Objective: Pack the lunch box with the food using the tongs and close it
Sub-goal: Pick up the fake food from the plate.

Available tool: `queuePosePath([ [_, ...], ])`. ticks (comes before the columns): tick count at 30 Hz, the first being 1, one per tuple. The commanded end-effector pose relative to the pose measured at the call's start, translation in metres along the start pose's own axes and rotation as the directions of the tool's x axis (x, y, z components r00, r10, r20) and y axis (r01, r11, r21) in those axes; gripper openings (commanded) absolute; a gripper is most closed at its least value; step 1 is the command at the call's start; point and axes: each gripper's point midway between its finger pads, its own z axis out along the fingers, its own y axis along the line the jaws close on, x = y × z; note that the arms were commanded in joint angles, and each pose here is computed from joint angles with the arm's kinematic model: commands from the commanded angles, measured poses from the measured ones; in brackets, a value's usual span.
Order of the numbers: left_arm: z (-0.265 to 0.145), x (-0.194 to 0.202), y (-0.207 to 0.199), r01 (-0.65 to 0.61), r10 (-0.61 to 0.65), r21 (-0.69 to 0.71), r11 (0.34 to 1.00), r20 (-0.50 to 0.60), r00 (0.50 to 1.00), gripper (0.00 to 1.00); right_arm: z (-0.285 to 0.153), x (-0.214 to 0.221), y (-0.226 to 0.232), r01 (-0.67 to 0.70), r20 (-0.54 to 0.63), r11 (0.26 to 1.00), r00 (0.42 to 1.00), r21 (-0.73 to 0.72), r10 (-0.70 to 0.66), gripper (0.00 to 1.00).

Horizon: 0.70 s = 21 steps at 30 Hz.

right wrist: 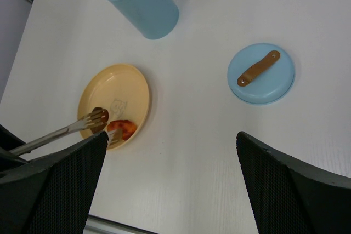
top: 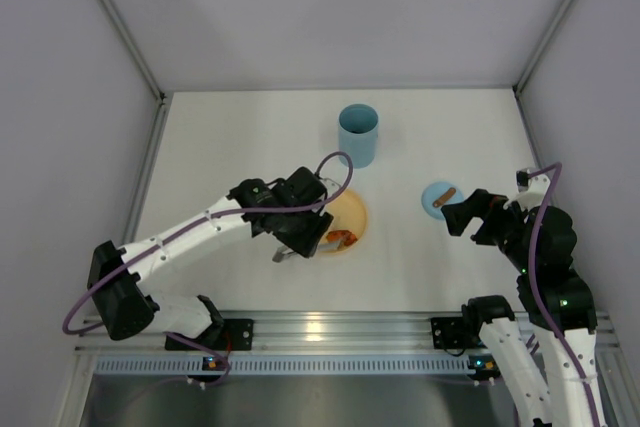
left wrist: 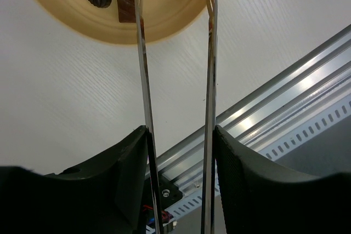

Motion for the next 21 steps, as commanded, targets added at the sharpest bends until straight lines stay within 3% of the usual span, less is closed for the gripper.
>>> queuePosePath([
  [1, 0.002, -0.001, -0.009, -0.033, 0.032, 0.038, 0.999, 0.012, 0.999, 0.54, -0.003, -0.007, 0.000, 0.009, 0.029, 1.000, 1.000, 0.004, -0.009, 0.99],
  [13, 0.016, 0.002, -0.009, -0.035, 0.035, 0.005, 0.999, -0.035, 0.999, 0.54, -0.002, -0.006, 0.000, 0.006, 0.029, 1.000, 1.000, 0.002, -0.006, 1.00],
  [21, 0.019, -0.011, -0.002, -0.019, 0.019, -0.055, 0.998, -0.006, 1.000, 0.54, -0.002, -0.006, 0.000, 0.006, 0.029, 1.000, 1.000, 0.004, -0.006, 0.99],
])
